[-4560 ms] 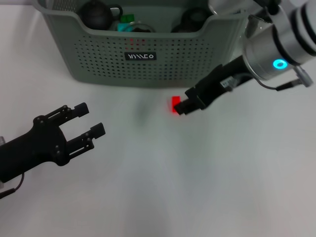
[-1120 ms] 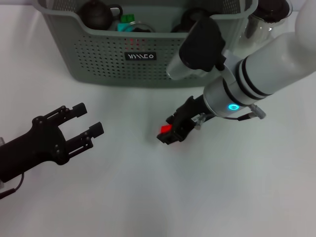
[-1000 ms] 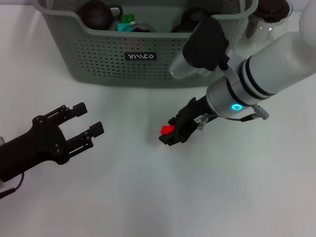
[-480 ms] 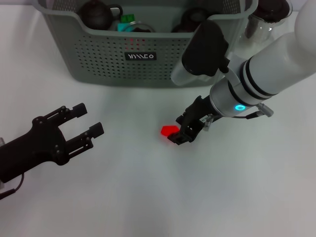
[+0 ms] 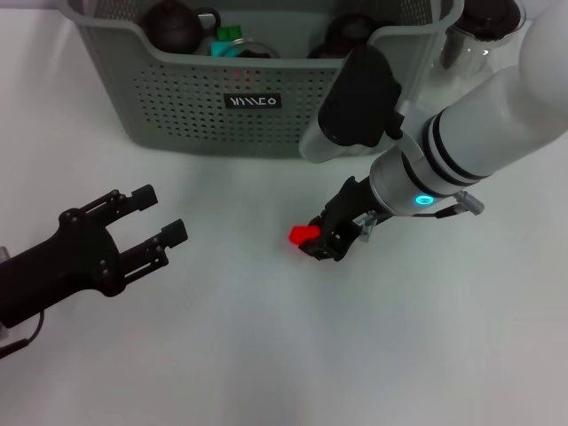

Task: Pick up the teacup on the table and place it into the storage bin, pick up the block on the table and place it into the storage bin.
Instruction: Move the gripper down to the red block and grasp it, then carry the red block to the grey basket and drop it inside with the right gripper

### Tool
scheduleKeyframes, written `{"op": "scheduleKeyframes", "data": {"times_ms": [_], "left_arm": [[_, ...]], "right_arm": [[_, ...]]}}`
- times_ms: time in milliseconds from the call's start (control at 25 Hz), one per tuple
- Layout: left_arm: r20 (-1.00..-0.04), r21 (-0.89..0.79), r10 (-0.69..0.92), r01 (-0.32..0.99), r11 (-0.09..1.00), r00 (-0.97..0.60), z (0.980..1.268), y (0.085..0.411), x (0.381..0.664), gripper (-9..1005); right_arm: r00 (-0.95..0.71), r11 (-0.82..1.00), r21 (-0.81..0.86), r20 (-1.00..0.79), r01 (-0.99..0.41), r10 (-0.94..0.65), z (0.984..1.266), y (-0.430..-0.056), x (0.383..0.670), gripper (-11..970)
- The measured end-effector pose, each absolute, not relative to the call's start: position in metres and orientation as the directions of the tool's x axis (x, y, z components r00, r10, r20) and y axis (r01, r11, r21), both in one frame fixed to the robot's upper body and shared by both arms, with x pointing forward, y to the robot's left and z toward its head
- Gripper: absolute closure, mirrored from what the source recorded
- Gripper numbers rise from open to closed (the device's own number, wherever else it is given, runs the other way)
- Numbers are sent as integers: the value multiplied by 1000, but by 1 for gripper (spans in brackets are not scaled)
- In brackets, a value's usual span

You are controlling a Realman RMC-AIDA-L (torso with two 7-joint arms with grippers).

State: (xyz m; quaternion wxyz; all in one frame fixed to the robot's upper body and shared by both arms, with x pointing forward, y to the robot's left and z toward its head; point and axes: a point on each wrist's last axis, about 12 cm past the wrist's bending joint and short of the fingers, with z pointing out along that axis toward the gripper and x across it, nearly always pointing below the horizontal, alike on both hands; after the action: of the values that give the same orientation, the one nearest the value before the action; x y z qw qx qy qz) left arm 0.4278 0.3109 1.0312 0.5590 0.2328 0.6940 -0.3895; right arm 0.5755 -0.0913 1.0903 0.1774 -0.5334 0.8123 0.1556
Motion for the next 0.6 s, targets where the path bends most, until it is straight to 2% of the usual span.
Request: {"op": "scheduleKeyframes", "data": {"times_ms": [200,400,520,600], "left_arm": [[-957,-281,-113,758,589,-267,1031,311,427,282],[-957,-281,-113,757,590,-267,1031,311,427,282],[-957,-281,-114,757,590,-267,1031,311,427,282],[-957,-281,-114,758,589,-266,1031,311,428,282]], "right_arm": [[-373,387,68,-461,-919,-805,1093,-90,576,618],[-385,391,95,-492,-915,-781,1110,-93,574,707],[-402,396,129,-523,-909,-751,1134,-100,574,738],[-426,407,165,-548,-899,-719,1166,-113,575,748]]}}
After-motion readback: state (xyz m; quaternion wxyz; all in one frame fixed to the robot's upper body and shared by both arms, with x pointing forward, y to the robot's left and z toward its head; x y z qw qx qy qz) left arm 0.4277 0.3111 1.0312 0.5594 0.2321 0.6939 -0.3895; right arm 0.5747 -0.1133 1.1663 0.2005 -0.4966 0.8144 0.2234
